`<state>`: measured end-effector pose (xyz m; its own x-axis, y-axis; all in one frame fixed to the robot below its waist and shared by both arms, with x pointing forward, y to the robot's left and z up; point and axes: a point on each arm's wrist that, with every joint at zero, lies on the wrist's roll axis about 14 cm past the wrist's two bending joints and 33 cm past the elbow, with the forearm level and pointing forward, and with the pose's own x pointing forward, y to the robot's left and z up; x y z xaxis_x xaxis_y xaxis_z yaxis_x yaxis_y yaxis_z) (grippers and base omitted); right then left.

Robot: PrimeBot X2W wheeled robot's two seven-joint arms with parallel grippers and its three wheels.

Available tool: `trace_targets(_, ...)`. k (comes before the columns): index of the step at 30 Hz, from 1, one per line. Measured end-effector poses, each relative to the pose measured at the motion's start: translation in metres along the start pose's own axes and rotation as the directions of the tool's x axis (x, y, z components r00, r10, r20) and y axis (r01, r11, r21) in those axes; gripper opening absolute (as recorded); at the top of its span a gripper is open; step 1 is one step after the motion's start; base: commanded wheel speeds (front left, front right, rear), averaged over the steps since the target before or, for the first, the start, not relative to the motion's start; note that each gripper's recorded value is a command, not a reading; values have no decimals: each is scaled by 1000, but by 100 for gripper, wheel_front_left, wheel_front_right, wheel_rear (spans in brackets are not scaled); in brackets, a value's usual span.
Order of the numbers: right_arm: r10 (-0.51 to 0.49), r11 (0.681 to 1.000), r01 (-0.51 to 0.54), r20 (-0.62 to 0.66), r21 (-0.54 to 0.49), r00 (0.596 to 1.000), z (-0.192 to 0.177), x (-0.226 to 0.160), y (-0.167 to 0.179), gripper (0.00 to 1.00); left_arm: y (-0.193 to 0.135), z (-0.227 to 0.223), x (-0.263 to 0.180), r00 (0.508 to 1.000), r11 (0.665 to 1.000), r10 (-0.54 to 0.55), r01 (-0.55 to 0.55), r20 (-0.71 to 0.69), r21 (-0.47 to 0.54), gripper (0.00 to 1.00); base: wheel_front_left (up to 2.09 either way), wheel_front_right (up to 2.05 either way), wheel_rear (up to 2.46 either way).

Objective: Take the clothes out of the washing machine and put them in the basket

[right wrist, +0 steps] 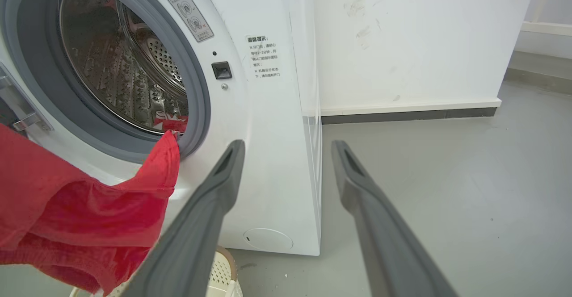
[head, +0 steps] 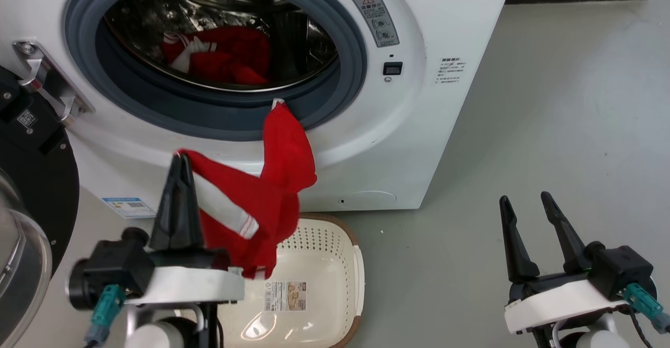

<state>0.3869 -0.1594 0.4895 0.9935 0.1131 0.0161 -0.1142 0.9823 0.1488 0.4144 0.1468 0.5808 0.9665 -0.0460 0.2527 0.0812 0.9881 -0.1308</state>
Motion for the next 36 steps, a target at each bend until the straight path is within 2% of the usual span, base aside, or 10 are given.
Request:
trace_targets(7,13,1000,-14,-24,-22,1000,-10,14,0,100,13,-87,-24,968,995,68,-85,-241,-60,0,0,0,0)
trace_targets(13,24,1000,-24,-30,-19,999,-16,32,-1,100,30,-155,-32,909,987,116,-149,-399,-52,0,0,0,0)
trace_targets(19,-1,1000,0,-73,-13,997,-38,45,-15,100,41,-216,-31,837,983,141,-180,-528,-22,0,0,0,0)
trace_targets(21,-5,999,1,-98,-41,995,-47,47,-22,100,44,-235,-30,815,983,147,-182,-560,-7,0,0,0,0)
trace_targets(32,-42,998,34,-180,-48,983,-95,64,-45,100,62,-344,-42,645,978,180,-201,-743,62,0,0,0,0)
trace_targets(36,-44,994,21,-226,-103,973,-113,63,-54,100,65,-379,-55,574,976,186,-202,-798,82,0,0,0,0)
